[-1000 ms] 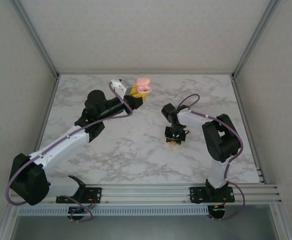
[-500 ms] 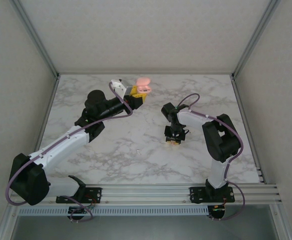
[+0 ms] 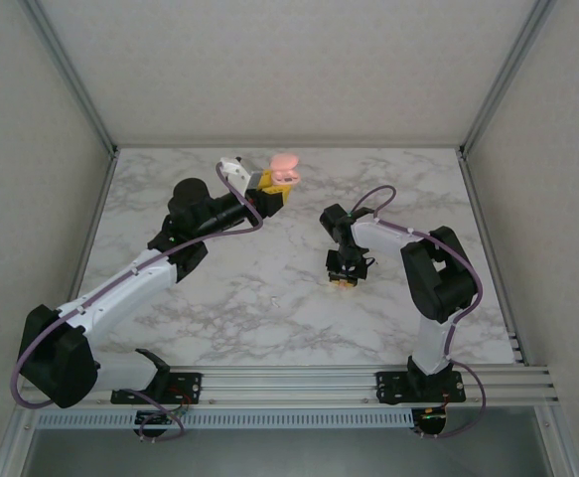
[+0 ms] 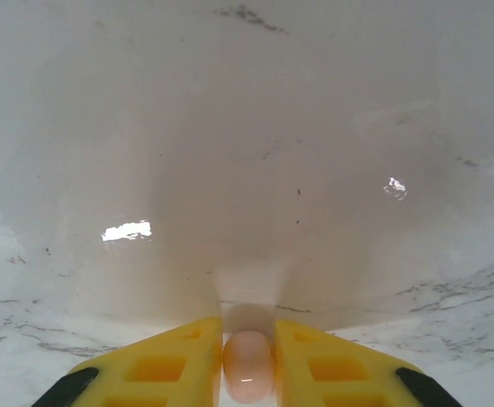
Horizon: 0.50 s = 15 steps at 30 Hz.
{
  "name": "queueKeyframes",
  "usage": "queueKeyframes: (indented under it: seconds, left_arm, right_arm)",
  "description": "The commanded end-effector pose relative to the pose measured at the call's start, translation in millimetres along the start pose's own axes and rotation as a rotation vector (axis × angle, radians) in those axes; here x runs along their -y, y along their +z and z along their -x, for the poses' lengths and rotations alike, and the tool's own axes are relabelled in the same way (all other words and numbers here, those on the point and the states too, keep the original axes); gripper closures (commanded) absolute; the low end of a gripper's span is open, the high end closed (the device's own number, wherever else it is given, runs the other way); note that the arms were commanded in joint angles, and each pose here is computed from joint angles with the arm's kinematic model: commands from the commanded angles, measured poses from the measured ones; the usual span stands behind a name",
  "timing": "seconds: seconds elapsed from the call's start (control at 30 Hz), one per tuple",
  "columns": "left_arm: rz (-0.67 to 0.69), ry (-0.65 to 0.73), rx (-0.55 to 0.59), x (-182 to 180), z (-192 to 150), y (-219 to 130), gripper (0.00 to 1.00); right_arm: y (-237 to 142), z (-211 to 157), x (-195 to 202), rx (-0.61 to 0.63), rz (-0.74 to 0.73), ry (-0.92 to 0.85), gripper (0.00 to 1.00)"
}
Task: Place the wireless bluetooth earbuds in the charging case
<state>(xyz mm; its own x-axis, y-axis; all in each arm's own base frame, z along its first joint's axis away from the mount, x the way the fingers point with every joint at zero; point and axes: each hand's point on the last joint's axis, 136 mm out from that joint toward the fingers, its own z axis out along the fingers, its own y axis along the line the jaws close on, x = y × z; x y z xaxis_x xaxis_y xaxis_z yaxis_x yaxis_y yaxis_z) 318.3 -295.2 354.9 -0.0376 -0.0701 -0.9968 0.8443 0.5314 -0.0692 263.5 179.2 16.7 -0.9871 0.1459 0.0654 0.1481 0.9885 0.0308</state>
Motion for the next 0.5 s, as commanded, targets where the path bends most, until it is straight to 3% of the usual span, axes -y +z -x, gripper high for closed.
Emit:
queueKeyframes:
  seconds: [0.0, 0.47]
  left_arm:
    - [0.006, 0.022, 0.04, -0.7, 20.1, -2.8, 0.81]
    - [0.006, 0.022, 0.041, -0.3, 20.6, -3.6, 0.81]
  right_arm:
    - [5.2, -5.4, 3.5, -0.025, -0.027, -0.018, 0.77]
    - [8.6, -6.6, 6.8, -0.034, -0.046, -0.023, 0.77]
